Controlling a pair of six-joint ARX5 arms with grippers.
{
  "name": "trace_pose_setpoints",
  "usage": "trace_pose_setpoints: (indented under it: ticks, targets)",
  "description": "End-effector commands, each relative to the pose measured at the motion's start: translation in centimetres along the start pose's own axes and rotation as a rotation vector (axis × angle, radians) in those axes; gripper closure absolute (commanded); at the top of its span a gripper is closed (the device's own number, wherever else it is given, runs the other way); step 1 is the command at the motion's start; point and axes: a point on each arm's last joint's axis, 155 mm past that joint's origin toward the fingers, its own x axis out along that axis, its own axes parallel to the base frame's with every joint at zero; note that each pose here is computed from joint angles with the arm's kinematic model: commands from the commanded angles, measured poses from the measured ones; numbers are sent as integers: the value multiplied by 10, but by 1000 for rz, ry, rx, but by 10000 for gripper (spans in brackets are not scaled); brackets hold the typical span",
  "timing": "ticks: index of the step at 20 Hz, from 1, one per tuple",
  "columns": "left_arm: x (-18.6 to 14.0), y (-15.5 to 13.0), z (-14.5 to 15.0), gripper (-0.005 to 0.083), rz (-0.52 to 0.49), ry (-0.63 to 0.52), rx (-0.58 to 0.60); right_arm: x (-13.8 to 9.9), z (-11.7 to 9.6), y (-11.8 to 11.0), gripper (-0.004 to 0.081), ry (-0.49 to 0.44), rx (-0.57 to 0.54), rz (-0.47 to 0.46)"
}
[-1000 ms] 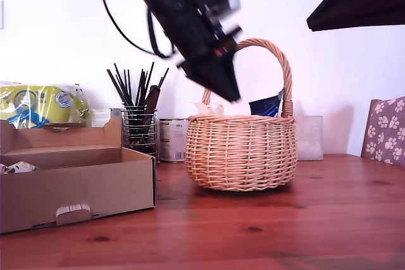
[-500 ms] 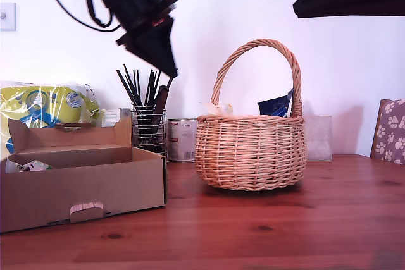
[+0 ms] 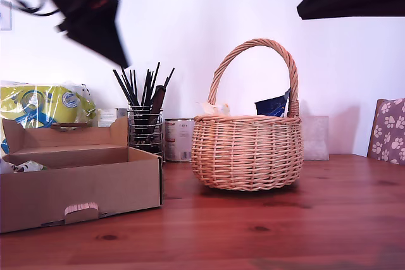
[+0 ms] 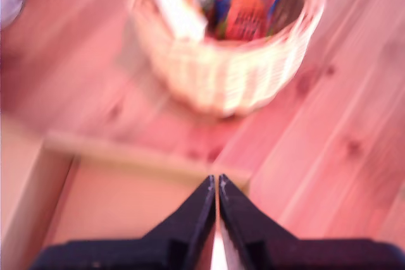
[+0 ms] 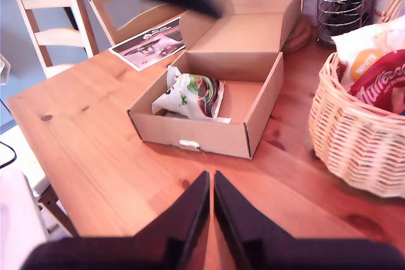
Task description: Move the bags of Easter eggs from the cardboard box on the left into the woven basket on the right side.
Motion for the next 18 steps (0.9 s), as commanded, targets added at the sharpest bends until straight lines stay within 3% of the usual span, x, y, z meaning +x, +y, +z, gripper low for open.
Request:
trace_pose_setpoints:
  ticks: [1,8,9,10,12,13,16,18]
  targets:
    - [8,2,-23,793,-1,31,-29,0,3,2,782,-12,-4,11]
    - [-2,7,-71,784,0,173,-100,0,3,7,782,-13,-5,33]
    - [-5,9,-78,727,0,199,-84,0,3,7,782,-13,-5,33]
    - [-5,11,-81,567,3,209,-70,0,3,7,782,-12,-4,33]
    - [-8,31,-87,126,90,237,-36,0,4,7,782,-14,-4,33]
    - [-9,44,-90,3,152,261,4,0,4,7,782,-13,-2,33]
    - [-9,69,-97,-17,268,315,46,0,4,7,782,-14,2,33]
    - [-3,74,-103,-17,270,348,86,0,4,7,782,-13,10,33]
